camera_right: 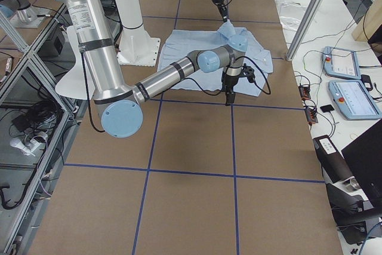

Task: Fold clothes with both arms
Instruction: 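Grasp the other sleeve cuff with the left gripper and lift it, then fold the held sleeve with the left gripper across the shirt toward the collar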

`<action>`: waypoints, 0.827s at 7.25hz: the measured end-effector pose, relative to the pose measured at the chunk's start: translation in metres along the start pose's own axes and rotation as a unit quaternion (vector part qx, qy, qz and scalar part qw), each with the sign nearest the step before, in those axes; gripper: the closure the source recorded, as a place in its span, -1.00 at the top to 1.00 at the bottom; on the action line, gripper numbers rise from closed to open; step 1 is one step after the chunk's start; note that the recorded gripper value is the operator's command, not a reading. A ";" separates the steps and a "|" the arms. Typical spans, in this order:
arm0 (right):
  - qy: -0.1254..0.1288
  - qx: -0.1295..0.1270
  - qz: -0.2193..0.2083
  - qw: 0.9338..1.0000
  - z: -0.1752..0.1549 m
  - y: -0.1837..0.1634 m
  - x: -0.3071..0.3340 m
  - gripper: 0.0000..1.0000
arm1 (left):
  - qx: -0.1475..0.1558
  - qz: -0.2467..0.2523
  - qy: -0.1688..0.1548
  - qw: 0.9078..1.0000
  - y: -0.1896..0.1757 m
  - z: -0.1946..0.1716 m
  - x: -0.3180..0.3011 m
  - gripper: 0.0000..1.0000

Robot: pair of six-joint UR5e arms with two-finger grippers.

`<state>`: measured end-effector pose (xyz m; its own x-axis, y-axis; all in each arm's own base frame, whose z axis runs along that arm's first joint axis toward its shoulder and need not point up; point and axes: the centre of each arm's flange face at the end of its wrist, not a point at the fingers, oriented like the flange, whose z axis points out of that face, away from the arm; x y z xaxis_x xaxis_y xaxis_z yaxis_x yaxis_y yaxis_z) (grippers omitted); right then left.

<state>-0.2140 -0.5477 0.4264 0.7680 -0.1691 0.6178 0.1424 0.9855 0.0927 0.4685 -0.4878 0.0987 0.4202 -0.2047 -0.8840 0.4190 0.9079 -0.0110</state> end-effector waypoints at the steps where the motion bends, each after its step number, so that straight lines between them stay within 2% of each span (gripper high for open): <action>1: 0.001 -0.001 0.000 1.000 0.001 0.000 0.001 1.00 | -0.011 -0.008 0.009 1.000 0.022 0.010 0.013 -1.00; 3: 0.002 -0.002 0.001 1.000 0.004 0.000 0.003 1.00 | -0.025 -0.019 0.020 0.999 0.047 0.027 0.035 -1.00; 6: 0.003 -0.005 0.003 1.000 0.007 0.000 0.004 1.00 | -0.028 -0.021 0.034 0.999 0.052 0.041 0.048 -1.00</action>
<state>-0.2147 -0.5486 0.4342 0.7727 -0.1638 0.6132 0.1441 0.9862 0.0818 0.5432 -0.4657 0.0751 0.3471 -0.2201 -0.9117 0.3889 0.9183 -0.0736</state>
